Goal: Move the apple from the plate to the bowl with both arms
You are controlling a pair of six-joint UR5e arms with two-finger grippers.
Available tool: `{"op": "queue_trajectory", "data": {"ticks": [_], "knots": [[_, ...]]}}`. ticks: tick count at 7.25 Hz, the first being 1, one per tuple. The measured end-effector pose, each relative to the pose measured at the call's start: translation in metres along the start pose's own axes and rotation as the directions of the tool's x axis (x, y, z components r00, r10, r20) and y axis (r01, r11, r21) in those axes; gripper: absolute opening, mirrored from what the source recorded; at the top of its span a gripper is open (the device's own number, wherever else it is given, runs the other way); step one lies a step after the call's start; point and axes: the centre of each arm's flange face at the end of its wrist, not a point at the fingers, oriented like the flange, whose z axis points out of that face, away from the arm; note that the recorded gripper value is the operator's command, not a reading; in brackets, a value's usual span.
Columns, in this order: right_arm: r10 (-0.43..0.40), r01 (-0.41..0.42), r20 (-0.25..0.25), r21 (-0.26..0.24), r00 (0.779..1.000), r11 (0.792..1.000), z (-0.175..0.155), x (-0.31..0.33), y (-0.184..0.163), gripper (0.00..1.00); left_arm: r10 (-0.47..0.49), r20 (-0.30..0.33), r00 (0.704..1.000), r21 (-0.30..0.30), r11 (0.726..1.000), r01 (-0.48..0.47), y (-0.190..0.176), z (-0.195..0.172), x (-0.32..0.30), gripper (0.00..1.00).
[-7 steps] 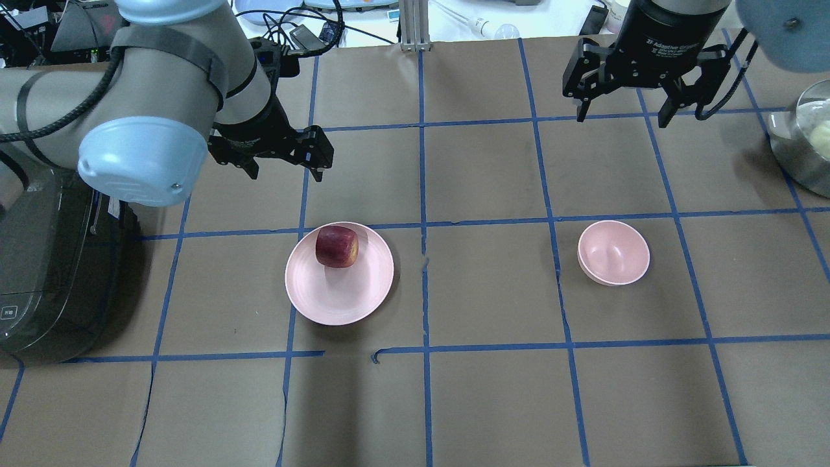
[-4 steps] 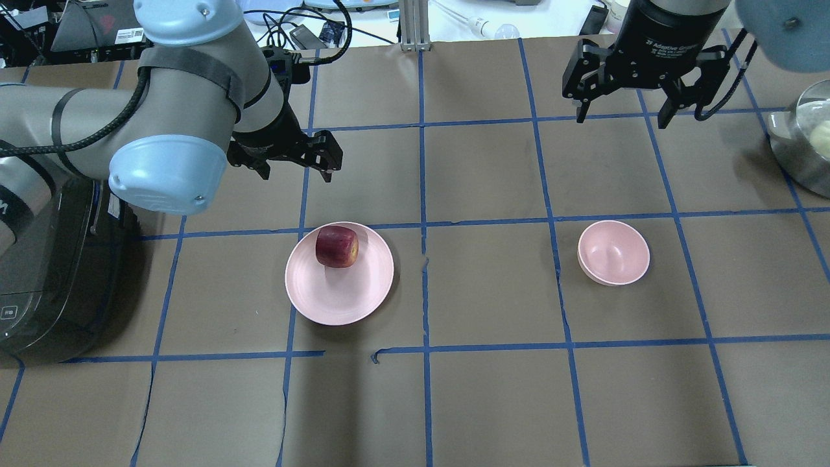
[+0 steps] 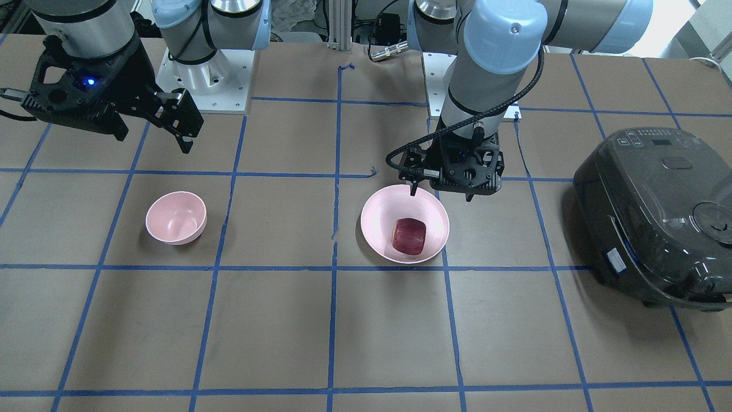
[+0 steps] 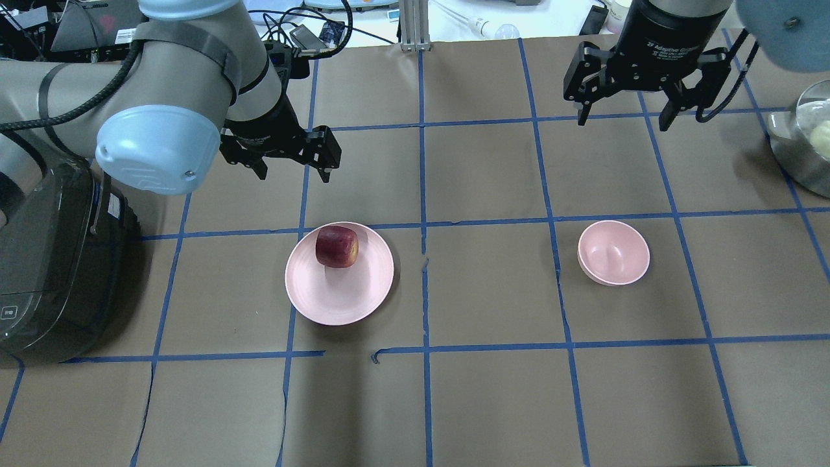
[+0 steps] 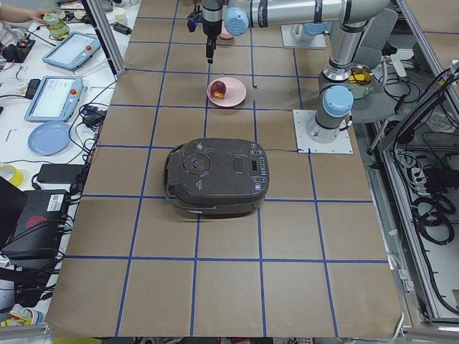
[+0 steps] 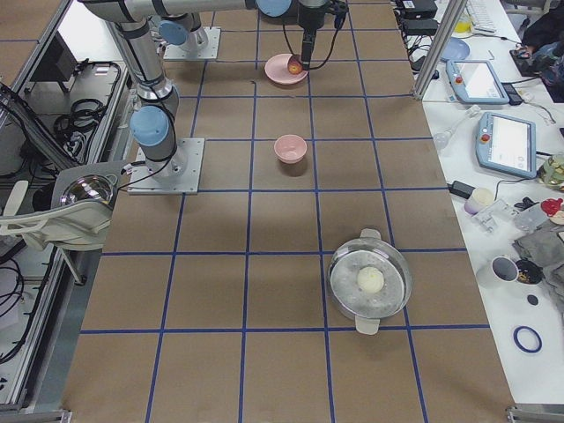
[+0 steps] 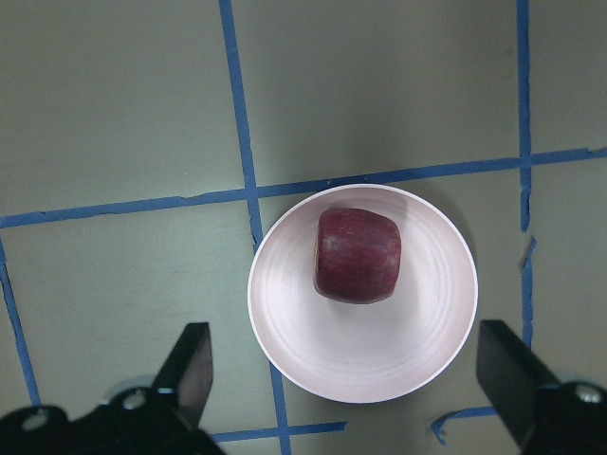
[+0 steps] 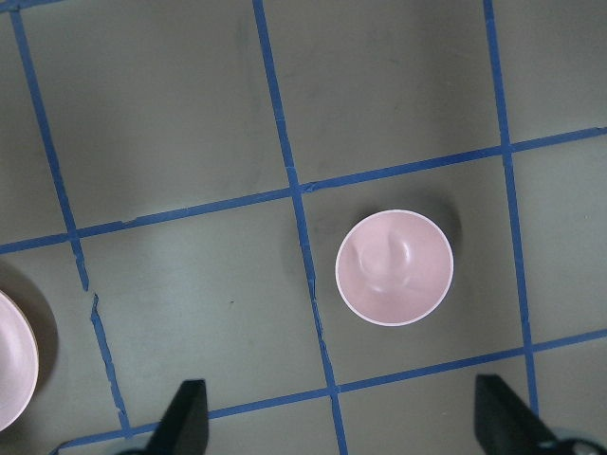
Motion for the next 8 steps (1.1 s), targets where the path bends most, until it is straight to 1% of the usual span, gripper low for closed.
{"op": "queue_trajectory", "data": {"ticks": [2, 3, 4, 5, 6, 7, 8], "knots": [[0.001, -0.001, 0.001, 0.002, 1.000, 1.000, 0.000, 0.000, 0.000, 1.00, 0.000, -0.004, 1.000, -0.020, 1.000, 0.000, -0.005, 0.034, 0.006, 1.00], [-0.014, 0.014, 0.001, 0.003, 1.000, 1.000, 0.001, 0.001, -0.002, 1.00, 0.000, -0.002, 1.000, -0.026, 1.000, 0.000, -0.006, 0.064, 0.007, 1.00], [-0.057, 0.057, 0.000, 0.003, 0.998, 0.998, 0.002, 0.007, -0.006, 1.00, 0.001, -0.006, 1.000, -0.021, 1.000, -0.001, -0.005, 0.096, 0.009, 1.00], [-0.098, 0.098, 0.000, -0.004, 0.995, 0.995, 0.006, 0.026, -0.014, 1.00, 0.000, -0.008, 1.000, -0.010, 1.000, 0.000, -0.006, 0.120, 0.010, 1.00], [-0.102, 0.102, 0.002, -0.024, 0.995, 0.994, 0.016, 0.054, -0.024, 1.00, -0.001, -0.007, 1.000, -0.018, 1.000, 0.001, -0.006, 0.137, 0.012, 1.00], [-0.099, 0.099, 0.006, -0.056, 0.995, 0.994, 0.034, 0.081, -0.030, 1.00, 0.007, -0.005, 1.000, -0.037, 0.999, -0.007, -0.004, 0.153, 0.017, 1.00], [-0.104, 0.105, 0.015, -0.076, 0.994, 0.992, 0.057, 0.102, -0.034, 1.00, 0.023, -0.001, 1.000, -0.052, 0.998, -0.023, -0.003, 0.167, 0.026, 1.00]]}}
